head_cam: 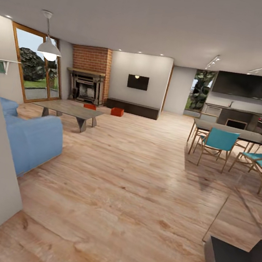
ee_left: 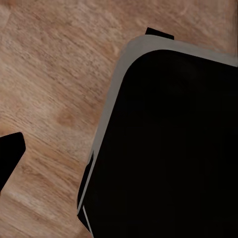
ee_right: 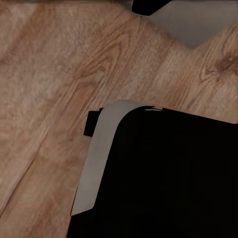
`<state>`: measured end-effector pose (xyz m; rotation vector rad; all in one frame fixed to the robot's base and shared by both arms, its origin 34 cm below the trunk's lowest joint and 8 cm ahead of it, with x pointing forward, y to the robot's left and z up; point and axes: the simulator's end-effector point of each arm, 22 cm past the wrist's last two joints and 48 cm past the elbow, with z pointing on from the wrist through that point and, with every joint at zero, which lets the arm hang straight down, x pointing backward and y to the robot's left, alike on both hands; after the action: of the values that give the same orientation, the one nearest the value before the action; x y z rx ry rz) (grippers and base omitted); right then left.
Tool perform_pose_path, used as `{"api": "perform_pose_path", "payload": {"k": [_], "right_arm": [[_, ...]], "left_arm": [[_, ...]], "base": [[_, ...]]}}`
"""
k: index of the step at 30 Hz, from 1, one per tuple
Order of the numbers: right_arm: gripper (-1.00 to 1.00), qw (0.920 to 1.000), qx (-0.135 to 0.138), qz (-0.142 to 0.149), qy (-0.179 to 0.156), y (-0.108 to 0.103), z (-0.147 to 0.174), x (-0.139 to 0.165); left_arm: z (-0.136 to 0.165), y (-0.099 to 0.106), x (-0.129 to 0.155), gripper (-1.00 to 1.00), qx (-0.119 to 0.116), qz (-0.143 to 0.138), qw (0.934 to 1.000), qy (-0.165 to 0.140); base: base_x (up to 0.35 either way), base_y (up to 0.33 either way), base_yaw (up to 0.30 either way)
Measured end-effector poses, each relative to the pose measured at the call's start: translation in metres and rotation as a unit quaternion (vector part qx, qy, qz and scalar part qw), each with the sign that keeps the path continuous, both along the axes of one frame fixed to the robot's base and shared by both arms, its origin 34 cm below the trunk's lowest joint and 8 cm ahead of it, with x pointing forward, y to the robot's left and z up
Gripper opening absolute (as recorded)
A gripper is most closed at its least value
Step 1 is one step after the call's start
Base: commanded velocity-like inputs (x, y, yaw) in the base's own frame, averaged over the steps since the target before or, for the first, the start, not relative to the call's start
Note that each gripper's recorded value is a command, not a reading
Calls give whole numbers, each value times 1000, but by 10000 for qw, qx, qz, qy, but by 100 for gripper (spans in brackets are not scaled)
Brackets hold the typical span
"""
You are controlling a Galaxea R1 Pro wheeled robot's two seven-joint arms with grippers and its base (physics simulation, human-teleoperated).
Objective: Move the two storage containers from the living room to the garage. In the garage, place one container on the floor and stack the other container on top of it (either order is fine).
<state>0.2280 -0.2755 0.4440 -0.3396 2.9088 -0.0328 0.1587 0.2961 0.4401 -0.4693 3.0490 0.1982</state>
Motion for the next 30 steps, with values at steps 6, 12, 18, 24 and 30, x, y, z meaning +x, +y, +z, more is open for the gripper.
{"api": "perform_pose_path", "payload": {"k": [6,12,18,24,30], "right_arm": [[100,10000,-4,-18,-2,0,0,0],[100,10000,40,-53,1,7,0,0],[100,10000,45,-56,1,8,0,0],[100,10000,45,-55,3,8,0,0],[100,10000,46,-55,-1,8,0,0]], "left_arm": [[0,0,0,100,0,1,10000,1],[0,0,1,100,4,0,10000,-11],[0,0,1,100,5,-3,10000,-13],[0,0,1,100,6,-3,10000,-15],[0,0,1,100,5,-3,10000,-13]], "base": [[323,0,0],[323,0,0],[323,0,0],[323,0,0],[323,0,0]]}}
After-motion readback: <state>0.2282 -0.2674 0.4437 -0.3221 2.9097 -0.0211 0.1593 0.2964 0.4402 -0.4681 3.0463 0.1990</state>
